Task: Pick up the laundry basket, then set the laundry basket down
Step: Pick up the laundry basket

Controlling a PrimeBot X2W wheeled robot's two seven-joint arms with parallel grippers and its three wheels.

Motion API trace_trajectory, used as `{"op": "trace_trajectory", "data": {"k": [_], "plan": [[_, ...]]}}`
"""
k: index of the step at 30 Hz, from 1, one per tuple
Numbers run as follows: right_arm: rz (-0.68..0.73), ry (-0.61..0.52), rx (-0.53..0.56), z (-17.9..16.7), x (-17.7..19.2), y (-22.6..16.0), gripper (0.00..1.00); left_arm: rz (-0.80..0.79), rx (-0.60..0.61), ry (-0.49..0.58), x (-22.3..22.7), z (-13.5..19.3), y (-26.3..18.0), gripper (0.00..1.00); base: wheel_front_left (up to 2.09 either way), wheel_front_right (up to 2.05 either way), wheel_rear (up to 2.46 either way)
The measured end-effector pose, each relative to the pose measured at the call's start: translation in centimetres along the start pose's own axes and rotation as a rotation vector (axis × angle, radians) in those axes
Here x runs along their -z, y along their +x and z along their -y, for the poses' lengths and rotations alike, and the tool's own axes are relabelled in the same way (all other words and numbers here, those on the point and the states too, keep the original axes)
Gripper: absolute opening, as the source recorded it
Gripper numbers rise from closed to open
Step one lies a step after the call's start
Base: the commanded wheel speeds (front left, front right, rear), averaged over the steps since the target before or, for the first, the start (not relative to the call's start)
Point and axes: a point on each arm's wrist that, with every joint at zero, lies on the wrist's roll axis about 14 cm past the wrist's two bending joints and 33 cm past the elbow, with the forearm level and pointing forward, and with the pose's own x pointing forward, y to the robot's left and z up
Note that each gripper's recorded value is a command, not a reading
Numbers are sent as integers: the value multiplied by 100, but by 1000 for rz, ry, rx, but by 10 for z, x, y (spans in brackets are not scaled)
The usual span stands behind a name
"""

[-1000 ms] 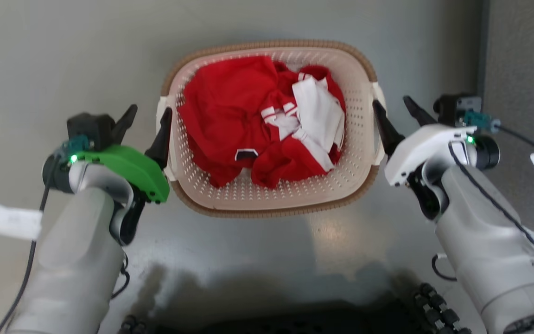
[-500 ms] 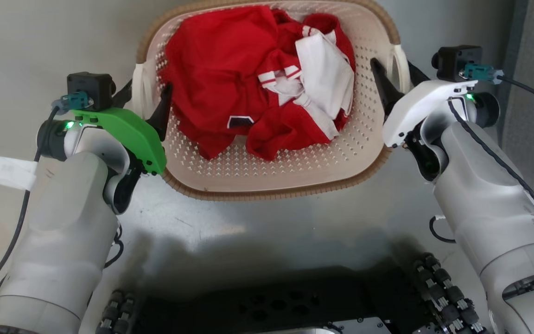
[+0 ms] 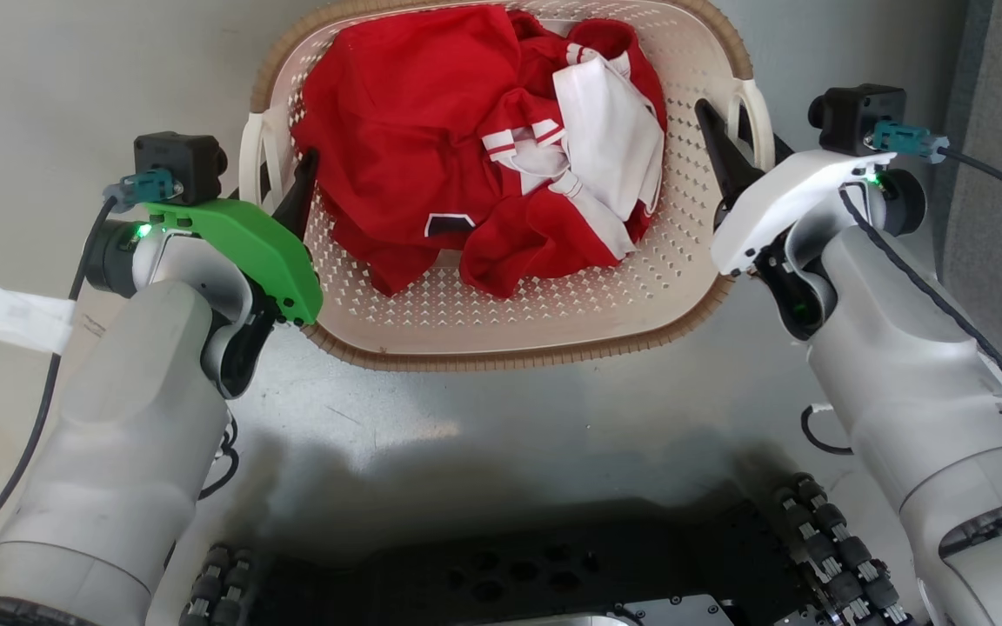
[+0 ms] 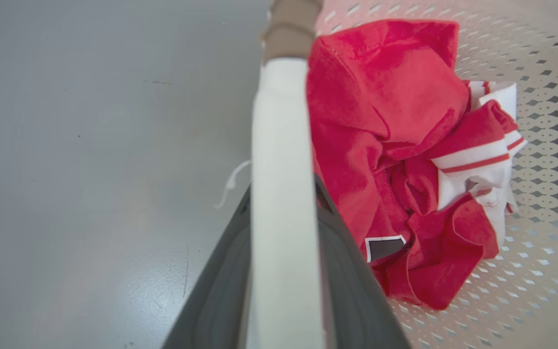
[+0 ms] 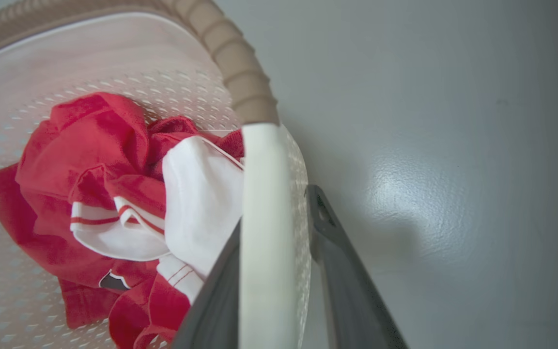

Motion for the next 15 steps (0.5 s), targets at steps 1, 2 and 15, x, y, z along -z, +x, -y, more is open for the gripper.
{"op": "trace_trajectory", "data": {"k": [1, 2, 15], "plan": [[1, 1, -1, -1, -1, 0, 0, -1, 1, 4, 0, 1, 0, 0, 0, 0, 0], [2, 2, -4, -2, -1, -1, 0, -2, 2, 6, -1, 1, 0, 0, 0, 0, 0], [18, 8, -4, -16, -17, -18, 0, 7, -5, 33, -13, 15, -14, 0, 0, 0, 0]]}}
